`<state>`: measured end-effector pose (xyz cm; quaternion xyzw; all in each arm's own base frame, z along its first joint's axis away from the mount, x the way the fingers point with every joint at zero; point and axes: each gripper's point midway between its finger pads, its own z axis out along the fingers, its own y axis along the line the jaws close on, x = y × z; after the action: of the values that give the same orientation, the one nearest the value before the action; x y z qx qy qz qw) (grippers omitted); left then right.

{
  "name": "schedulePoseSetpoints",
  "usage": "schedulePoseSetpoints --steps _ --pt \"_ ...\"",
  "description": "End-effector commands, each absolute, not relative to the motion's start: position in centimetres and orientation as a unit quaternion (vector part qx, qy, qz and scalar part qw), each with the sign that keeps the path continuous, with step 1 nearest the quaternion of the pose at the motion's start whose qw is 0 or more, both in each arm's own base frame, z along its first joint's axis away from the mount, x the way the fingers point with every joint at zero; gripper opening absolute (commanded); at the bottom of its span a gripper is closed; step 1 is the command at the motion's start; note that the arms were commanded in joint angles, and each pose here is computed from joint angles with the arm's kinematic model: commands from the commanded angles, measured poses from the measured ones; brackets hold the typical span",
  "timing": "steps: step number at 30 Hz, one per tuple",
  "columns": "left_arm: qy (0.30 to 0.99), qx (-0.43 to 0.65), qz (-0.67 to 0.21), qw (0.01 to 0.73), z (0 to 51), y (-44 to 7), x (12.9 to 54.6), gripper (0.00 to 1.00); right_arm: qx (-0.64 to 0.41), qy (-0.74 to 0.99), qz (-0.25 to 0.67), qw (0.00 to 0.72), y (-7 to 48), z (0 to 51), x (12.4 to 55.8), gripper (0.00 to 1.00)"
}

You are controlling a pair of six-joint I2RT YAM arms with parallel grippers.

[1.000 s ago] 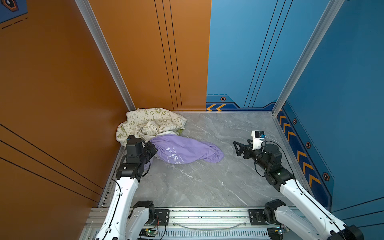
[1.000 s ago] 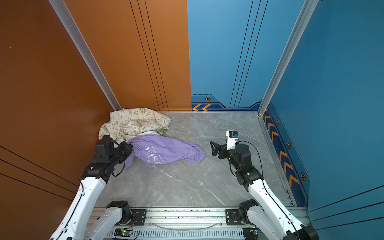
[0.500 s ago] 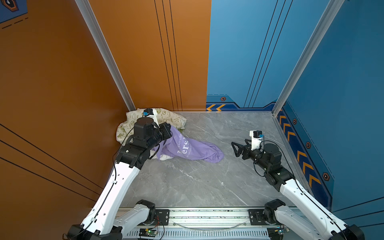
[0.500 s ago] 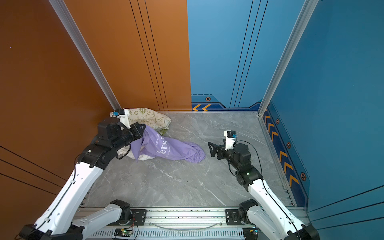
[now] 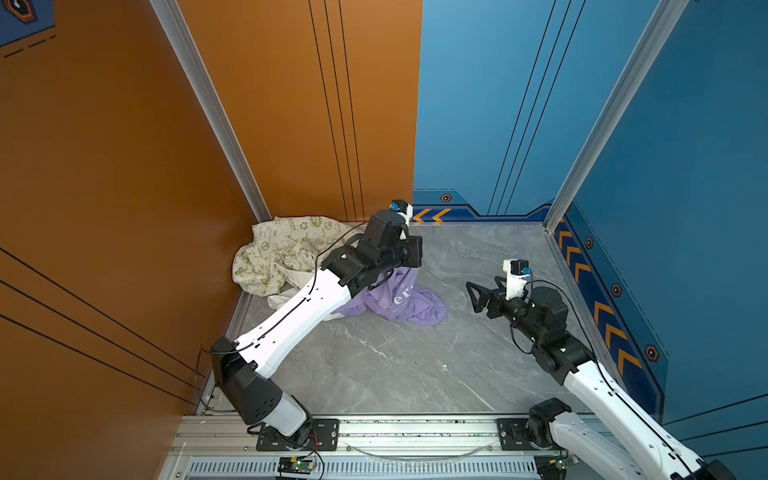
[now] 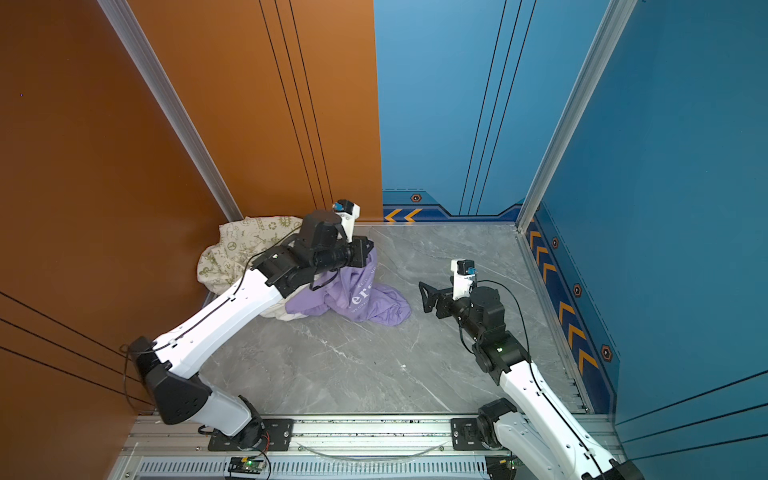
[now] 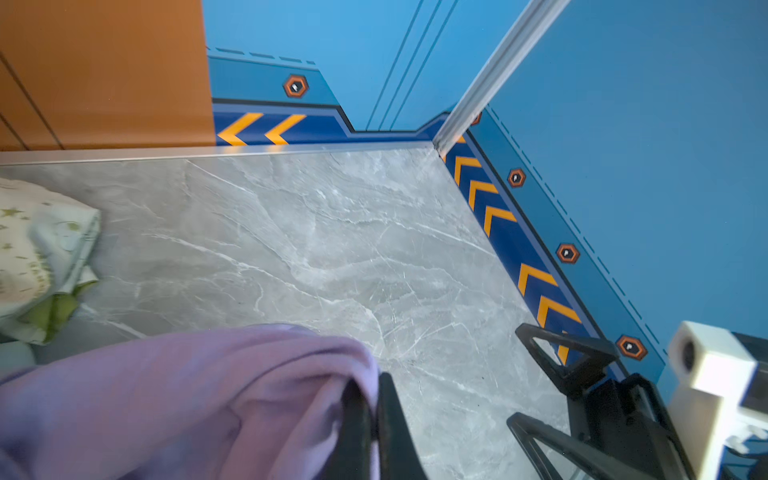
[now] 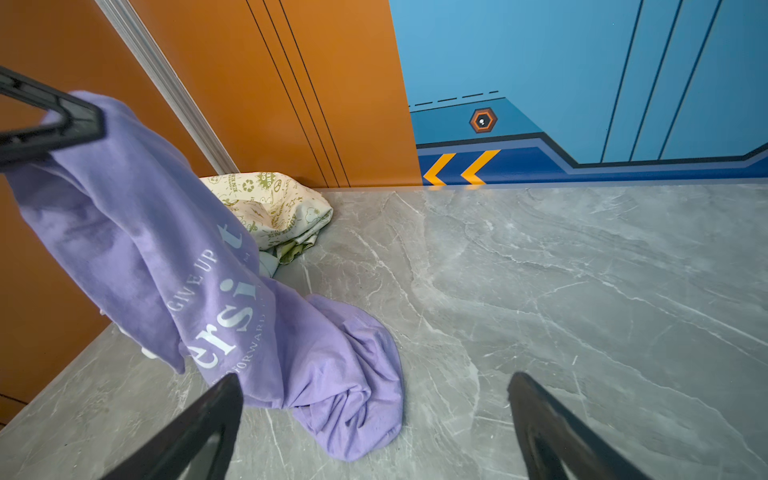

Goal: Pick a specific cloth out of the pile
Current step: 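Lift the lavender shirt and drag it toward the right gripper, then grasp the lavender shirt with the right gripper while the left gripper releases and withdraws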

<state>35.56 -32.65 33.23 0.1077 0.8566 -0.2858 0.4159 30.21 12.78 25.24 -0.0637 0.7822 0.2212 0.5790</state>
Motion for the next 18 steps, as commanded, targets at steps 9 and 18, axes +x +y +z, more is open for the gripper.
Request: schedulePoseSetpoints --steps 9,18 --pt "0.875 0.172 -0.261 0.368 28.0 -37.9 34.2 0.37 -0.027 0.788 0.162 0.593 9.4 26.2 30.1 1.00" --pt "0.870 0.154 -0.186 0.430 30.0 -30.3 34.1 0.92 -0.047 0.795 0.208 0.568 11.5 25.3 30.7 1.00"
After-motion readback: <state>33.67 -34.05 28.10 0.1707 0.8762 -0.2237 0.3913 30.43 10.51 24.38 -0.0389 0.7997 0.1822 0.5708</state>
